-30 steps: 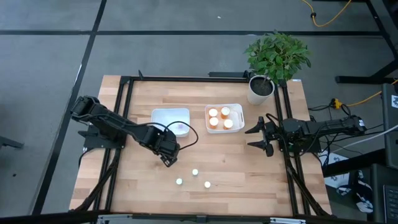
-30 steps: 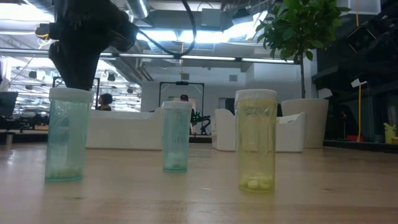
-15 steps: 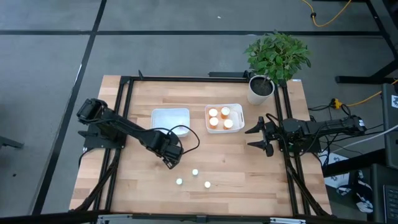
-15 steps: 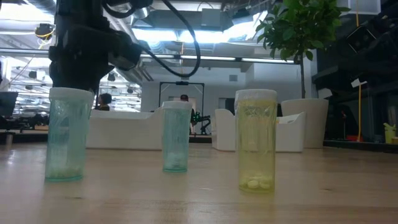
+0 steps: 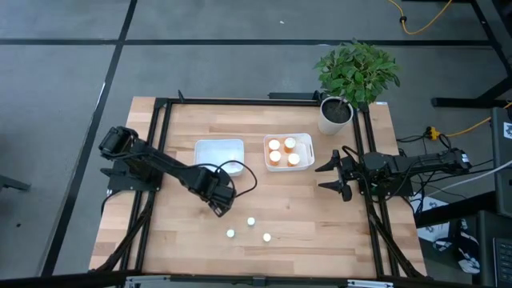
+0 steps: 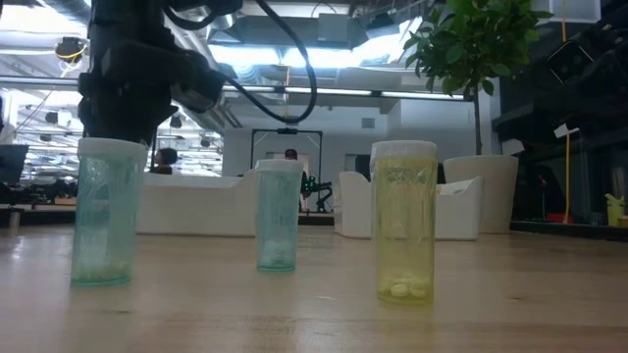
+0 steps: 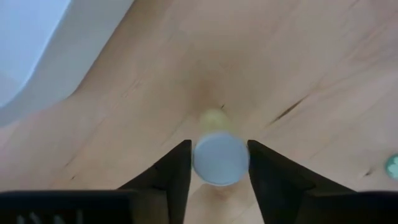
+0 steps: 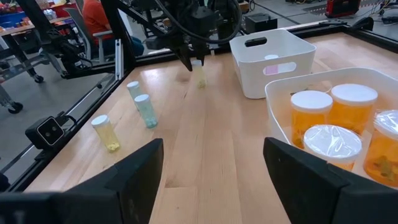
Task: Pick and place medicine bottles into bin by pill shape (circle, oval)
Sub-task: Put the top yellow pill bottle into the left white bin
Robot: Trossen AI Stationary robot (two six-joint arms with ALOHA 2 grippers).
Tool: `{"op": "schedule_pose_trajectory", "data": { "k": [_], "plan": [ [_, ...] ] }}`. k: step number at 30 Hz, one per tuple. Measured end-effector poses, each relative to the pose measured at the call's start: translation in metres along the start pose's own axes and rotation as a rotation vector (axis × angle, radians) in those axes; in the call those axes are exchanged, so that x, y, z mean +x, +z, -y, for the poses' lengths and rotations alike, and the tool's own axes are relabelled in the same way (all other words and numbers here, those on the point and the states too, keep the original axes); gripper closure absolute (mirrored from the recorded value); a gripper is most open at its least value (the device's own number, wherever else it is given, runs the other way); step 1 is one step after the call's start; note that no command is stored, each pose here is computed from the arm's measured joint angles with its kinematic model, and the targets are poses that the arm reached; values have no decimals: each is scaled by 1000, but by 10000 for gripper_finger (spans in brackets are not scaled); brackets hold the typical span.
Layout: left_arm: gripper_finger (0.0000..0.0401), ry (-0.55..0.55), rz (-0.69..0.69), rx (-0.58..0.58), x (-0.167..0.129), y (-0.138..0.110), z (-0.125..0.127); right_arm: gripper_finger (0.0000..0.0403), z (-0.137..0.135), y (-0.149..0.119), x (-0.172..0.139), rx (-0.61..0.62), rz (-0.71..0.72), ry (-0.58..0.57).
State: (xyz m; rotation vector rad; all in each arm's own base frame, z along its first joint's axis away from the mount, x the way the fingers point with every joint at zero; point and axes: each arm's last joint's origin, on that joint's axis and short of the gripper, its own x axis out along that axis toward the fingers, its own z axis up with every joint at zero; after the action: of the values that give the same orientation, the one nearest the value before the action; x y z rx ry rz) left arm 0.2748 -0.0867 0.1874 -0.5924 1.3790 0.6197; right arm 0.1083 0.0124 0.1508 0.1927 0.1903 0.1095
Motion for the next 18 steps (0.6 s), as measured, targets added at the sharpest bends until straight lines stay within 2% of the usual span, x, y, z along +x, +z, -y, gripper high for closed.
{"op": "schedule_pose_trajectory", "data": {
  "k": [6, 9, 14, 18],
  "plan": [
    [283, 2, 0, -8, -1, 4, -3, 124, 0, 0, 0, 0, 0, 0],
    [285, 10, -3, -11, -10, 8, -6, 124, 0, 0, 0, 0, 0, 1],
    [285, 17, -2, 2, -58, 23, -17, 124, 0, 0, 0, 0, 0, 0],
    [285, 30, 50, 11, -102, 43, -34, 124, 0, 0, 0, 0, 0, 0]
  ]
}}
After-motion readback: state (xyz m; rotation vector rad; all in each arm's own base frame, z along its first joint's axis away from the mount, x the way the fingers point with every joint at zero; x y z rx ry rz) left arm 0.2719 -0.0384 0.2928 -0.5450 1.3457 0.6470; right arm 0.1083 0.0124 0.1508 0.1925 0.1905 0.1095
